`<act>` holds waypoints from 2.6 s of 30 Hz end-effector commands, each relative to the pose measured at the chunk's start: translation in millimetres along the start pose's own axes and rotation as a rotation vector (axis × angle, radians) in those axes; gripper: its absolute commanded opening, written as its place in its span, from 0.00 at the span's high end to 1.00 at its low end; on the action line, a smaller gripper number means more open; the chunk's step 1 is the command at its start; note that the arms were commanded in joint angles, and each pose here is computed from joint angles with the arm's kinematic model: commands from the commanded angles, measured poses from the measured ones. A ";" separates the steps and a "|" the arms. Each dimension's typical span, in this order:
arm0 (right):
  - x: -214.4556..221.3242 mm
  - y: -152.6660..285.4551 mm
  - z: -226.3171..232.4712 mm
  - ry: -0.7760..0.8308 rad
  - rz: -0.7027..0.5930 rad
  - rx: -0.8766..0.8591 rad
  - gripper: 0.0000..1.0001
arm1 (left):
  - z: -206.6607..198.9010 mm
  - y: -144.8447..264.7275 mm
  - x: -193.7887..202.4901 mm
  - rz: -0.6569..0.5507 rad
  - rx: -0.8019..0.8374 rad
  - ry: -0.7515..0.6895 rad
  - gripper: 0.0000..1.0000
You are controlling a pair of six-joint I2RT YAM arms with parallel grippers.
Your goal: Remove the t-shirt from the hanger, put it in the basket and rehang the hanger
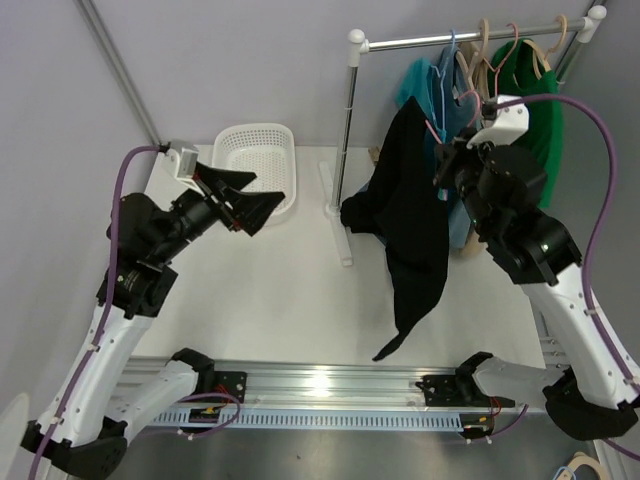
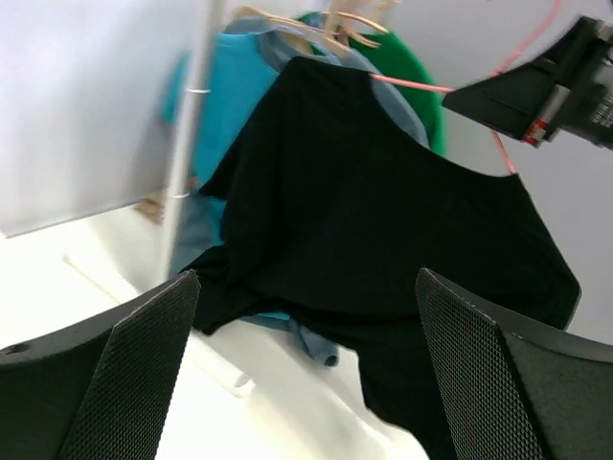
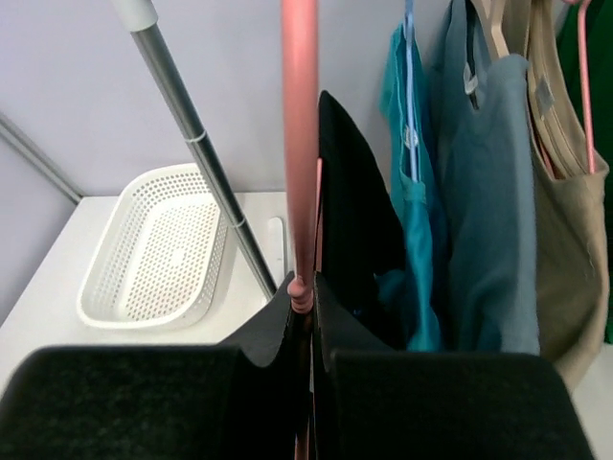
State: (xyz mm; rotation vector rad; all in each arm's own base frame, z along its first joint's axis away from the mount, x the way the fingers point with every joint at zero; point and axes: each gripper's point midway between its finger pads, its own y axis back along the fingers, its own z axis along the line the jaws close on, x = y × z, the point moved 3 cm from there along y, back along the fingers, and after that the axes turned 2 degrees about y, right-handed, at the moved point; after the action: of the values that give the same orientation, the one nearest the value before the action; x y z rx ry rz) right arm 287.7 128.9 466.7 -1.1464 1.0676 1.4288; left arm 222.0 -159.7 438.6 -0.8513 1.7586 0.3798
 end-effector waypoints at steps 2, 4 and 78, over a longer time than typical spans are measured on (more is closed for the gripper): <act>-4.9 26.1 0.6 -0.058 -0.038 -0.077 1.00 | -39.1 3.3 5.8 0.000 0.149 -0.106 0.01; 1.4 30.8 9.0 -0.066 -0.014 -0.146 1.00 | -49.8 3.7 16.1 0.032 0.154 -0.135 0.01; -28.5 -57.8 93.1 -0.261 -0.184 0.266 1.00 | -62.3 -13.4 175.7 0.042 -0.177 -0.380 0.01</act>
State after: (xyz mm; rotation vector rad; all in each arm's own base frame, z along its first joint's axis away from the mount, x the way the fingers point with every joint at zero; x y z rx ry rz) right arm 351.2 227.9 463.6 -0.8646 1.0926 1.1861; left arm 155.2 -277.3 296.5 -0.7360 1.4190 0.6984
